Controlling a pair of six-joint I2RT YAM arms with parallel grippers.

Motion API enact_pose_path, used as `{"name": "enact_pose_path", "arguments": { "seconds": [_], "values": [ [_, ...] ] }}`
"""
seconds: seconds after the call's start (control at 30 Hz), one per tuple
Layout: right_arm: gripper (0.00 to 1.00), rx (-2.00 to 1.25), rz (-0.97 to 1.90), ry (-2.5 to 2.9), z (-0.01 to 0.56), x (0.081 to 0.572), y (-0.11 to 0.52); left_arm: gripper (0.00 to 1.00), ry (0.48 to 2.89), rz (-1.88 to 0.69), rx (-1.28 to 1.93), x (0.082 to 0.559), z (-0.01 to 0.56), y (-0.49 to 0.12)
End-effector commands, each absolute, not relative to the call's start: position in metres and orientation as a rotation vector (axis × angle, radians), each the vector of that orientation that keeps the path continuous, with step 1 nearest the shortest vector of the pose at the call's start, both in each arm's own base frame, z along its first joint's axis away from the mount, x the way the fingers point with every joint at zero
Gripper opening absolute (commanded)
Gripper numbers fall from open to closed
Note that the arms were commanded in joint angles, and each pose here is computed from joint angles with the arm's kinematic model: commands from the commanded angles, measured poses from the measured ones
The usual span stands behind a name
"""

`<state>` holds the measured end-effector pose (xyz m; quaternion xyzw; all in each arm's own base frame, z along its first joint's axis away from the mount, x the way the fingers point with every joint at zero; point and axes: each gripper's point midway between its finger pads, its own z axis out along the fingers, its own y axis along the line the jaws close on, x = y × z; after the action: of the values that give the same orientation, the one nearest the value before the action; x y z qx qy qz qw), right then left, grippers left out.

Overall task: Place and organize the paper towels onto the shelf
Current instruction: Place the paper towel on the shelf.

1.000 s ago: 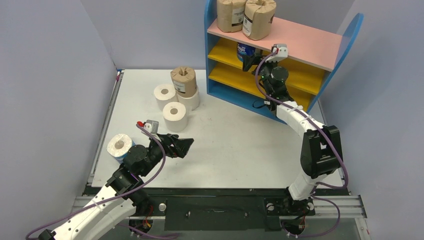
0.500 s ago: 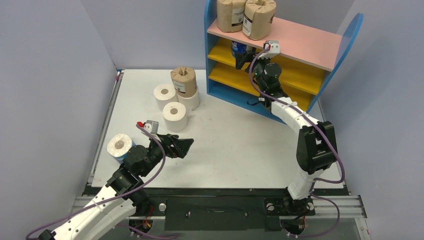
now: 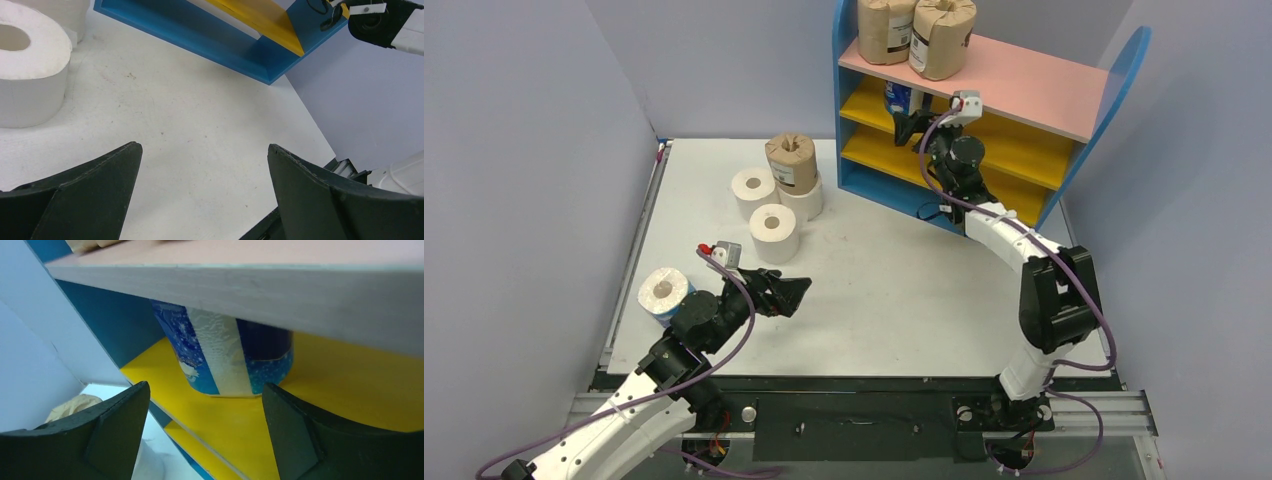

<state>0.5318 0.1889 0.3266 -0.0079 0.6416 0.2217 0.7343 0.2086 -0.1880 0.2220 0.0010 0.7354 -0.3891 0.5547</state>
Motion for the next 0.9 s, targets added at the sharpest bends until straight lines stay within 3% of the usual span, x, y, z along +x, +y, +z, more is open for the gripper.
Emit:
{"name": "enact_pose_path", "arguments": {
  "seconds": [0.0, 0.3, 0.5, 0.87],
  "values": [
    [0.74, 0.147, 0.471, 1.253, 0.361, 0.507, 0.152, 0.96, 1.692, -0.958, 0.007, 0.208, 0.233, -0.192],
    [0.36, 0.425, 0.427, 1.167, 0.362, 0.495, 0.115, 0.96, 1.694, -0.97, 0.005, 0.207, 0.233, -0.193],
    [0.28, 0.515, 0.323, 1.15, 0.366, 0.497, 0.11, 0.96, 1.691, -0.965, -0.005, 0.207, 0.232, -0.191],
    [0.27, 0.589, 0.21, 1.157, 0.365, 0.524, 0.126, 0.96, 1.678, -0.938, -0.005, 0.209, 0.234, -0.186]
  ]
}}
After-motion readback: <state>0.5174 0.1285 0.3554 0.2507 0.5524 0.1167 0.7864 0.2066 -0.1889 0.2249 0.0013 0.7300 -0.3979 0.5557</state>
